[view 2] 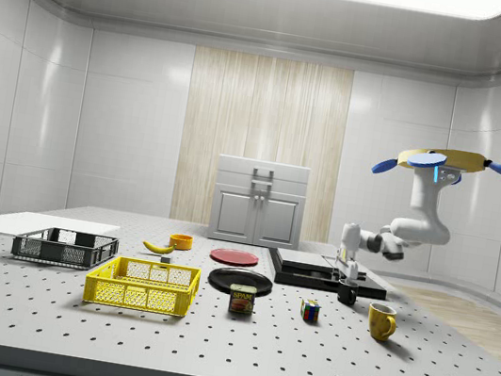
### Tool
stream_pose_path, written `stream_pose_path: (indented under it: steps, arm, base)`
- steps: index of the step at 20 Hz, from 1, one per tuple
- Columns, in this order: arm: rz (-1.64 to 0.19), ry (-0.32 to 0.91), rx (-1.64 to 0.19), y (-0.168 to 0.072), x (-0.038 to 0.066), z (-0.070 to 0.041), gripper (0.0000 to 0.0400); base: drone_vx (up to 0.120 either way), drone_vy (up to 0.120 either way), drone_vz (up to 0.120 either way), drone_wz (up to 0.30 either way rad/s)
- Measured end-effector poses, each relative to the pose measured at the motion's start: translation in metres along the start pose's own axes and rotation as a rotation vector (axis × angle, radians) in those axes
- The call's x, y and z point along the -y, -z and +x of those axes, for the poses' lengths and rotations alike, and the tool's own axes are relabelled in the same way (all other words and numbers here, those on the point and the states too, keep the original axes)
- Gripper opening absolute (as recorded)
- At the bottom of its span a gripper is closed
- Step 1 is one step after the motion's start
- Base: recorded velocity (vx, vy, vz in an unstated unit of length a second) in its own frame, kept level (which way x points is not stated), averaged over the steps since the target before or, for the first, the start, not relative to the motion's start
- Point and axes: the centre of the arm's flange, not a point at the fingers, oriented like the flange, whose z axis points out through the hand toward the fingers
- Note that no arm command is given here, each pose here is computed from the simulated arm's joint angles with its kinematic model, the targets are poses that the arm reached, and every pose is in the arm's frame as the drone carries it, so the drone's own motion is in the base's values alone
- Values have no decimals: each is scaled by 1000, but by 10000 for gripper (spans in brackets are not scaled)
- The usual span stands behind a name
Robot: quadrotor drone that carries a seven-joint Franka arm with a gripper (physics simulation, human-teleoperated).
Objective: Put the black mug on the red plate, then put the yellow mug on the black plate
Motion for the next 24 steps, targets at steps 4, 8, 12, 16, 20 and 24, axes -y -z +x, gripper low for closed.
stream_pose_path:
  steps: [4,8,12,16,20,24]
  arm:
    - [0,0,0,0,0,0,149]
    - [0,0,0,0,0,0,124]
    - [0,0,0,6,0,0,115]
    - [0,0,0,20,0,0,112]
    - [0,0,0,32,0,0,111]
    - [0,0,0,38,0,0,110]
  base:
    - [0,0,0,0]
    - [0,0,0,0]
    - [0,0,10,0]
    - [0,0,120,0]
    - [50,-50,120,0]
    - [120,-120,100,0]
